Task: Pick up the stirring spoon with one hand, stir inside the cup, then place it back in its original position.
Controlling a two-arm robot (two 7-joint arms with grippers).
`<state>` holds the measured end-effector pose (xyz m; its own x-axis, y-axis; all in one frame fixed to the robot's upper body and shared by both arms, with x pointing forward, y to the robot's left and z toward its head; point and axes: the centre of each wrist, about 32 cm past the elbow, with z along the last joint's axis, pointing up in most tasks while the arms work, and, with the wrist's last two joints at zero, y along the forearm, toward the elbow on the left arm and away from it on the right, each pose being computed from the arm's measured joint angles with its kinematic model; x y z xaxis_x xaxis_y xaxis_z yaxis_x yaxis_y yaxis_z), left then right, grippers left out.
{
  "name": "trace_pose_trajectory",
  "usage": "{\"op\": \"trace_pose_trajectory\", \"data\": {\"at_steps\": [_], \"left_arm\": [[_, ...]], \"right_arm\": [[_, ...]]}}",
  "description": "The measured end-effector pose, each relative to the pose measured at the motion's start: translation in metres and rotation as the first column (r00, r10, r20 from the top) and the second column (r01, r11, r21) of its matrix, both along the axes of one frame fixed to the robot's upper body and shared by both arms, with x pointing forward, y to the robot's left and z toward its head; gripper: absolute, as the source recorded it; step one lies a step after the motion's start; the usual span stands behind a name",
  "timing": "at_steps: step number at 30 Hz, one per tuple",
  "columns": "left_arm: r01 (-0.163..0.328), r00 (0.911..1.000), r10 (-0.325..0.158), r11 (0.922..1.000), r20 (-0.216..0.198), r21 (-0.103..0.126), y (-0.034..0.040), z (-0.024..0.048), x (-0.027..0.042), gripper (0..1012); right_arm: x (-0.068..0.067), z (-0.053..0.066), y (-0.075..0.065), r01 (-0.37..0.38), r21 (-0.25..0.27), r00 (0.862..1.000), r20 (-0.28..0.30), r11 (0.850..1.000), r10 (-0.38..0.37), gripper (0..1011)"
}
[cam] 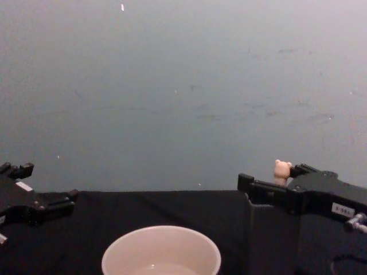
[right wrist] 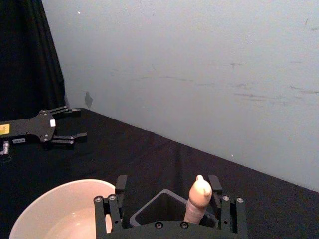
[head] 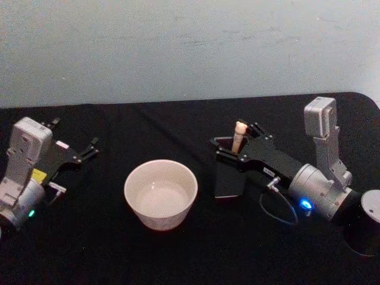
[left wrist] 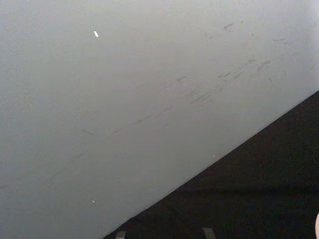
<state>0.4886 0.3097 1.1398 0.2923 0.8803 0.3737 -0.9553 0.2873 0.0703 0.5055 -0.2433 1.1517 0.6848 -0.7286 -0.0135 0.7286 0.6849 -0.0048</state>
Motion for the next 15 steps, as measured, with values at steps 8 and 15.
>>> {"op": "trace_pose_trajectory", "data": {"at_steps": [8,15], "left_arm": [[0.0,1.0,0.0,1.0,0.0,0.0,0.0,0.0,0.0,1001],[0.0,1.0,0.0,1.0,0.0,0.0,0.0,0.0,0.0,1001]], "right_arm": [[0.003,0.006,0.0,-0.003,0.01,0.999,0.036,1.0,0.003,1003],[0.011,0.031,-0.006,0.014,0.055,0.985,0.169,0.998,-0.023,1003]]}}
